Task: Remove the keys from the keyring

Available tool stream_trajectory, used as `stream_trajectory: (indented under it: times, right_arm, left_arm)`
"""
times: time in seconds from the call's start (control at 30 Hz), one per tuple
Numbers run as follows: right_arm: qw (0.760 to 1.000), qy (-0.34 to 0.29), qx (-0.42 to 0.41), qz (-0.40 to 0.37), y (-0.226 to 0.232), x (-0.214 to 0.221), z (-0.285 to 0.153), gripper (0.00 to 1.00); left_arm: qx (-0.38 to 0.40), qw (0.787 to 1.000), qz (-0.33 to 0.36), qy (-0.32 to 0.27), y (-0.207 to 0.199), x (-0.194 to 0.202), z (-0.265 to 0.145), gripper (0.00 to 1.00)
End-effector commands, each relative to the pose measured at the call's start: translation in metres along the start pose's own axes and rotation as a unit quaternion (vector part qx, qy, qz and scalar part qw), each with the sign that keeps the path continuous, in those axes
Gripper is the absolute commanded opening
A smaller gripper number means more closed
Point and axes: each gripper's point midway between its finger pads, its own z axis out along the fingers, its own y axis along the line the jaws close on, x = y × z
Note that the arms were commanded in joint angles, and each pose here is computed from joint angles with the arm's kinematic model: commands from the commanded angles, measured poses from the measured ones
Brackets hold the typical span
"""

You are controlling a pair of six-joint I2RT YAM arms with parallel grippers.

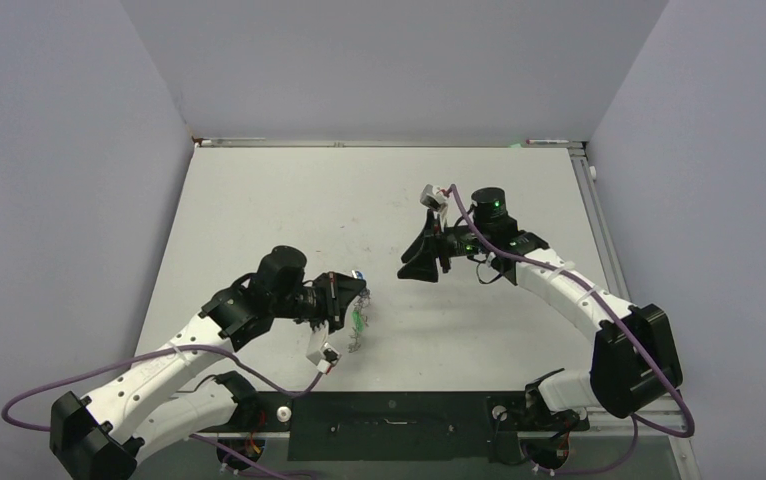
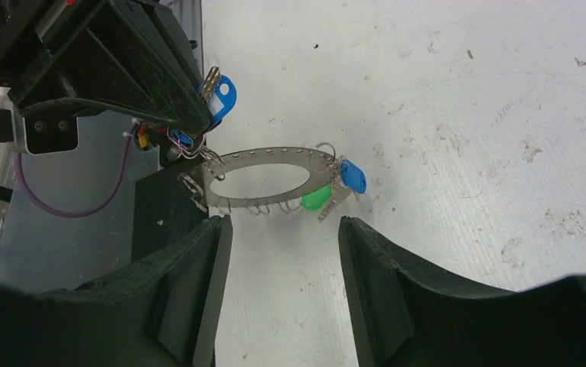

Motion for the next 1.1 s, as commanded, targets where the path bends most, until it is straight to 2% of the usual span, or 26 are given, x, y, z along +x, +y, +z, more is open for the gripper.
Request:
stream_trajectory:
  times: [0.0,0.2,0.27,0.4,0.67,0.8,0.97,1.07]
  right_arm:
    - [0.999,-0.030,0.024,0.032,-0.009,-0.007,0.002,0.54]
    - [0.987,-0.079,0.009,0.142,-0.012,0.000,0.013,0.53]
    - [0.982,-0.100,-0.002,0.160,-0.011,-0.004,0.016,0.50]
    - [0.978,-0.109,-0.024,0.177,-0.003,-0.004,0.028,0.44]
    - [0.977,-0.084,-0.075,0.184,0.018,0.008,0.053,0.43]
    - [0.973,-0.083,-0.098,0.193,0.026,0.007,0.054,0.39]
    - [0.973,-0.083,-0.110,0.187,0.033,0.006,0.051,0.39]
    - [0.975,-0.084,-0.113,0.173,0.037,0.007,0.048,0.43]
  left_arm:
    - [-0.012,0.997,0.072,0.028,0.027,0.013,-0.009,0.00]
    - [-0.019,0.998,0.034,0.053,0.030,0.025,-0.011,0.00]
    - [-0.020,0.998,0.031,0.058,0.029,0.026,-0.011,0.00]
    - [-0.027,0.997,0.028,0.063,0.030,0.028,-0.011,0.00]
    - [-0.037,0.997,0.024,0.061,0.031,0.026,-0.011,0.00]
    - [-0.039,0.997,0.023,0.060,0.030,0.025,-0.011,0.00]
    - [-0.037,0.997,0.020,0.062,0.028,0.025,-0.011,0.00]
    - [-0.034,0.997,0.018,0.062,0.026,0.025,-0.011,0.00]
